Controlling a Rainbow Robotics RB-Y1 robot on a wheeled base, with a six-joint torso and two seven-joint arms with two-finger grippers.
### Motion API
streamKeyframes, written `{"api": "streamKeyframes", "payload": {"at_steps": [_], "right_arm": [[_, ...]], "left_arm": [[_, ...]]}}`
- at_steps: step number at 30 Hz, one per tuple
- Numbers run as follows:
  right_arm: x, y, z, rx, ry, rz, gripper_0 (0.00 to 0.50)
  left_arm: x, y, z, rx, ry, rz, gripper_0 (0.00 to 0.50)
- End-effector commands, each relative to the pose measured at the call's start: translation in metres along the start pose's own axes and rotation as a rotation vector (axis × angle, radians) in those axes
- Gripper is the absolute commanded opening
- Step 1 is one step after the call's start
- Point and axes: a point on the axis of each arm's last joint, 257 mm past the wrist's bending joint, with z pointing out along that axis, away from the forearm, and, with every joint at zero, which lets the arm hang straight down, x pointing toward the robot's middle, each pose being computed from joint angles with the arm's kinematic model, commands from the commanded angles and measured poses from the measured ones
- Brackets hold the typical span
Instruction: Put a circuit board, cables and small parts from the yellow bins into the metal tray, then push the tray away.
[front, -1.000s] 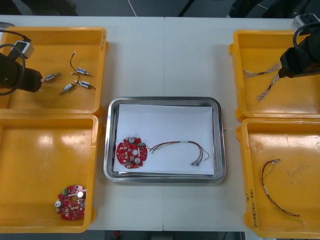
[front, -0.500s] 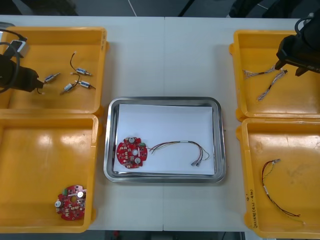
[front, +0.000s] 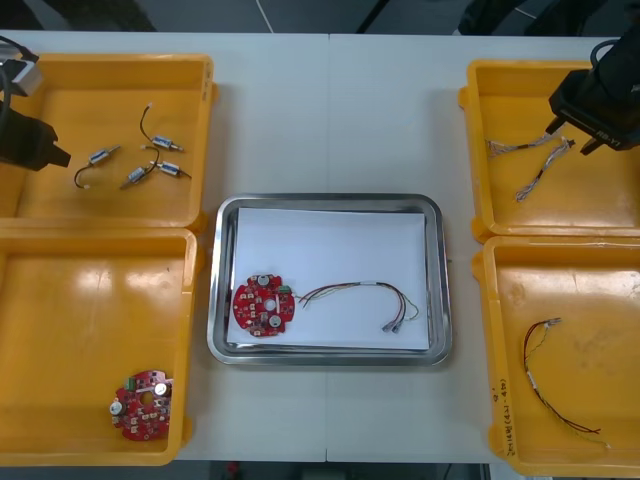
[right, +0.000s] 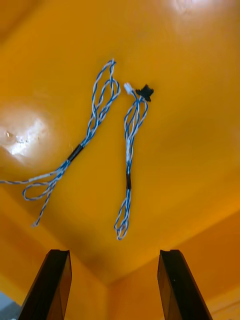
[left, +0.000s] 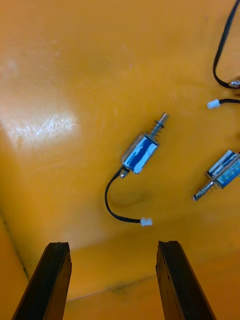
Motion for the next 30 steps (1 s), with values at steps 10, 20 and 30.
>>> {"api": "streamKeyframes", "payload": {"at_steps": [10, 20, 30], "right_arm": [[-0.027, 0.019, 0.015, -0.050, -0.066, 0.068, 0.500], [-0.013, 0.016, 0.051, -0.048, -0.036, 0.099, 0.500], [0.001, 0.006, 0.074, -0.044, -0.020, 0.114, 0.500]], "left_arm": [[-0.018, 0.023, -0.056, -0.088, 0.070, 0.374, 0.500], [-0.019, 0.022, -0.059, -0.086, 0.074, 0.393, 0.500], [-0.021, 0.021, -0.051, -0.102, 0.078, 0.434, 0.500]]}}
